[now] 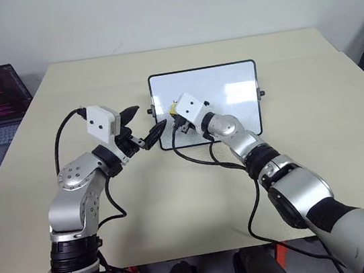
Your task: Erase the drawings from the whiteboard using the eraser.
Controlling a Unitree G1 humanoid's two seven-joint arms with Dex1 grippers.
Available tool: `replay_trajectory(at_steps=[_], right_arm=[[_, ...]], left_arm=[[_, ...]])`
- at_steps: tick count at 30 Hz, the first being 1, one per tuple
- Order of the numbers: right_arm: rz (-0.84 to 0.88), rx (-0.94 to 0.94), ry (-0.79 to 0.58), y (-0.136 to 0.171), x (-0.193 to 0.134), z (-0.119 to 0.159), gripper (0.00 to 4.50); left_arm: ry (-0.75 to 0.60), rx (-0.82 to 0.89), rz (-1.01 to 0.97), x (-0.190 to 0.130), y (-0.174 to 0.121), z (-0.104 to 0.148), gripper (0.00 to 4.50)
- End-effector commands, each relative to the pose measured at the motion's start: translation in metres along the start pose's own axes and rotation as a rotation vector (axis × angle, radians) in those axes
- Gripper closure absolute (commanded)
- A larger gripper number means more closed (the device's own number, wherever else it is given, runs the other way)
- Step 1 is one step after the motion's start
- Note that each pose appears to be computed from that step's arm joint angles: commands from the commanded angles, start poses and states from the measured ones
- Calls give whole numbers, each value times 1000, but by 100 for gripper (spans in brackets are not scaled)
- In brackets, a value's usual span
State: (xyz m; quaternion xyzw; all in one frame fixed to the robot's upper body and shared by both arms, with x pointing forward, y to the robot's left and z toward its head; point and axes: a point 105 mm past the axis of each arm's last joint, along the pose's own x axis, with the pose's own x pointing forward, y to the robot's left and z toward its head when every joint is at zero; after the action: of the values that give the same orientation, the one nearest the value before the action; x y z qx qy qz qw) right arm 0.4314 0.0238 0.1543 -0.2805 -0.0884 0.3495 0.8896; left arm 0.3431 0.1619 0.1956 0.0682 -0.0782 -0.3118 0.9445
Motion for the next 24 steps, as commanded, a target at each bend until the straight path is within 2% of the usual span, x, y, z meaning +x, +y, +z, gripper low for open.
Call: replay_trajectory(at_steps=[1, 3, 10, 24], right_arm=[[-38, 15, 62, -12, -13, -21, 321], [-44, 12, 65, -14, -15, -22, 321], [-58, 14, 2, -19, -3, 9, 321], [-46, 11, -61, -8, 20, 47, 321]], left_arm=[[-50, 25, -13, 6, -1, 12, 0], [-52, 24, -24, 9, -2, 11, 0], [-65, 26, -41, 15, -2, 13, 0], [-56, 38, -10, 3, 0, 12, 0]])
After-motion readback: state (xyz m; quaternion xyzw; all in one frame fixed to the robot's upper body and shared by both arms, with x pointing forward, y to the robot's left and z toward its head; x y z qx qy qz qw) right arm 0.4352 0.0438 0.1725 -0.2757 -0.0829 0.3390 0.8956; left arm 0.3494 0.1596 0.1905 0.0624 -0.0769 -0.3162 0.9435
